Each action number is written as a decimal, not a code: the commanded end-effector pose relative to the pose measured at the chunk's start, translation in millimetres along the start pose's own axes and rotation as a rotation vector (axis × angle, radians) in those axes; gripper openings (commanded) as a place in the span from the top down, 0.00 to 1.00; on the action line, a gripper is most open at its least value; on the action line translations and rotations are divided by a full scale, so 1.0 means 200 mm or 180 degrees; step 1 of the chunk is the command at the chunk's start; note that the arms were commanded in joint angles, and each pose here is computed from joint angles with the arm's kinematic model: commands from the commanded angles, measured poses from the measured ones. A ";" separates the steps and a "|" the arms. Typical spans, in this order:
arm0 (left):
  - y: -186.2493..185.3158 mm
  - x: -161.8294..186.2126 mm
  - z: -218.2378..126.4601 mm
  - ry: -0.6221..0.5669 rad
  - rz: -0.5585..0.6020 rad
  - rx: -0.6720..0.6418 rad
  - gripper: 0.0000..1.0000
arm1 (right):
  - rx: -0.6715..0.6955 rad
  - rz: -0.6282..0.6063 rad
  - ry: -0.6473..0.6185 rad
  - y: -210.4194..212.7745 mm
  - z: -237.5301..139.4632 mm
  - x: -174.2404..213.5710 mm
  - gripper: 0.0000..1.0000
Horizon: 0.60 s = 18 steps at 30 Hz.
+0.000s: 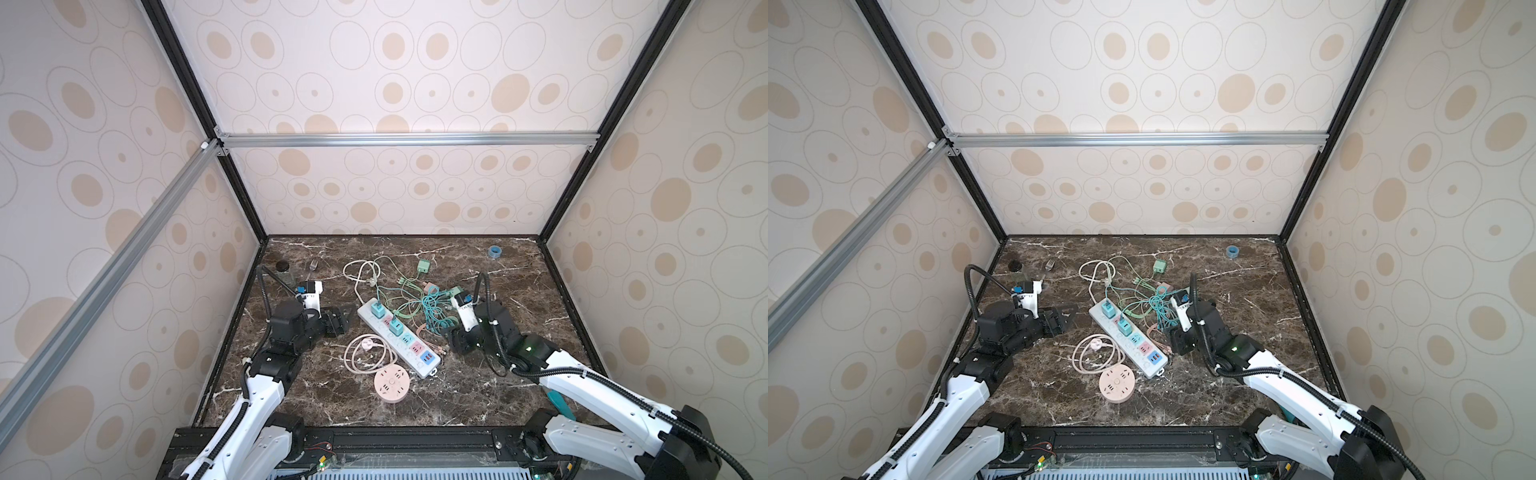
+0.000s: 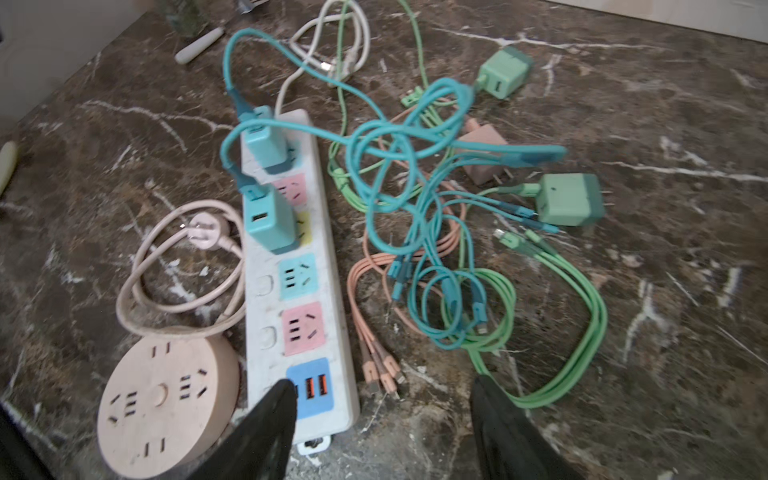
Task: Insert the plug
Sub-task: 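Open the right gripper and lift it off the plugged charger, then move the right gripper over the light green charger farther from the robot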
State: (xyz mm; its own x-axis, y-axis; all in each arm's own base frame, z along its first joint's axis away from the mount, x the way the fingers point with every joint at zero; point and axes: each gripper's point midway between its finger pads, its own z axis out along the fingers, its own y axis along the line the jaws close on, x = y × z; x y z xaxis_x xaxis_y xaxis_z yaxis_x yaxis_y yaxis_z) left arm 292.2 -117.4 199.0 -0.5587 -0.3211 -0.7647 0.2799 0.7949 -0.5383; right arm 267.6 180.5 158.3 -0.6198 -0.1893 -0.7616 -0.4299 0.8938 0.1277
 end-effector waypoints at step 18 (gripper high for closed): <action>-0.03 0.02 -0.05 -0.0017 0.0044 0.0099 0.10 | 0.1005 0.1423 0.0174 -0.58 0.35 -0.11 0.28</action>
State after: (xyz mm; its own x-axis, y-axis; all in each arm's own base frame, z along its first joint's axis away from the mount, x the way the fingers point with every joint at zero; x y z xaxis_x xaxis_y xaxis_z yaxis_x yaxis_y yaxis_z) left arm 284.5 -119.0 200.7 -0.5524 -0.3191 -0.7701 0.3023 0.7843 -0.5418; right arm 356.0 109.5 105.8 -0.7693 0.1463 -0.6219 0.0466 0.9837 0.1738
